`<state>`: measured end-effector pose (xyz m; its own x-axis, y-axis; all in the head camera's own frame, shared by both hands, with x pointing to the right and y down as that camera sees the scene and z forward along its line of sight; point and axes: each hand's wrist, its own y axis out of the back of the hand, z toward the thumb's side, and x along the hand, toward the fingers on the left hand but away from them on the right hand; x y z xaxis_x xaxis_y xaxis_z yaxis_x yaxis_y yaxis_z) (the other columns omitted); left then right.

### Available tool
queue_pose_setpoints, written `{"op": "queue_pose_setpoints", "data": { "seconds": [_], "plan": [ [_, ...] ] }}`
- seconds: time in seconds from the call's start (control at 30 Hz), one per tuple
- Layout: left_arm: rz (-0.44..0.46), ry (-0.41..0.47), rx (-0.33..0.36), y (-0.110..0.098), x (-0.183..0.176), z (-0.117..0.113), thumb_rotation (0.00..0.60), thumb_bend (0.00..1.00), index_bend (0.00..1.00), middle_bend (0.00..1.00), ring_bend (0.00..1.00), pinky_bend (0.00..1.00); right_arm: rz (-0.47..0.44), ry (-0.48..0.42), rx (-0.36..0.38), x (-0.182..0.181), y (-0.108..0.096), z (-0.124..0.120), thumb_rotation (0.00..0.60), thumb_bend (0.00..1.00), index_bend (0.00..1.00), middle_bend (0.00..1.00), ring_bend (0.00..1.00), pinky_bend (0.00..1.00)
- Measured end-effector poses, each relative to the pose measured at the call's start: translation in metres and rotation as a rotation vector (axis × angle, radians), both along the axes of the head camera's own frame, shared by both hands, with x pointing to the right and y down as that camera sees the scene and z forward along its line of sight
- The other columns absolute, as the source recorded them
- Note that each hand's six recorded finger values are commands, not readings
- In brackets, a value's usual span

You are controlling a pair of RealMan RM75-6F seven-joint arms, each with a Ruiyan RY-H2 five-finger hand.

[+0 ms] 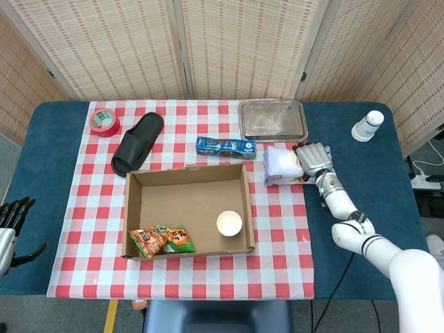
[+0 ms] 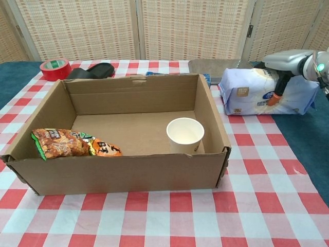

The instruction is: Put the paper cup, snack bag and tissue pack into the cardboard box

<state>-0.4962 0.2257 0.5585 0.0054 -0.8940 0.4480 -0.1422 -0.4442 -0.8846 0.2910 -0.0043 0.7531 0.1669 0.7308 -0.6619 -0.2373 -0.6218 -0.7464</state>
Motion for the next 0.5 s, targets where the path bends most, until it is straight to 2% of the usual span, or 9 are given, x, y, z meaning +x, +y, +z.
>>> {"op": "queue_pose_setpoints", "data": {
  "seconds": [0.07, 0.17, 0.37, 0.5],
  "plan": [
    [0.001, 0.000, 0.000, 0.000, 0.000, 0.000, 0.600, 0.22, 0.00, 0.00, 0.00, 0.00, -0.014, -0.025, 0.052, -0.002, -0.002, -0.004, 0.600, 0.00, 0.81, 0.55, 0.57, 0.76],
    [0.002, 0.000, -0.002, 0.000, 0.000, 0.001, 0.600, 0.22, 0.00, 0.00, 0.00, 0.00, -0.029, -0.056, 0.106, -0.002, -0.005, -0.010, 0.600, 0.00, 0.86, 0.59, 0.61, 0.80],
    [0.001, 0.000, -0.004, -0.001, 0.000, 0.001, 0.600, 0.23, 0.00, 0.00, 0.00, 0.00, -0.037, -0.097, 0.176, -0.002, -0.015, -0.029, 0.600, 0.02, 0.90, 0.62, 0.64, 0.82],
    [0.005, 0.000, -0.007, 0.000, 0.001, 0.002, 0.600, 0.22, 0.00, 0.00, 0.00, 0.00, -0.057, -0.128, 0.227, -0.009, -0.024, -0.052, 0.600, 0.03, 0.90, 0.62, 0.64, 0.82]
  ]
}}
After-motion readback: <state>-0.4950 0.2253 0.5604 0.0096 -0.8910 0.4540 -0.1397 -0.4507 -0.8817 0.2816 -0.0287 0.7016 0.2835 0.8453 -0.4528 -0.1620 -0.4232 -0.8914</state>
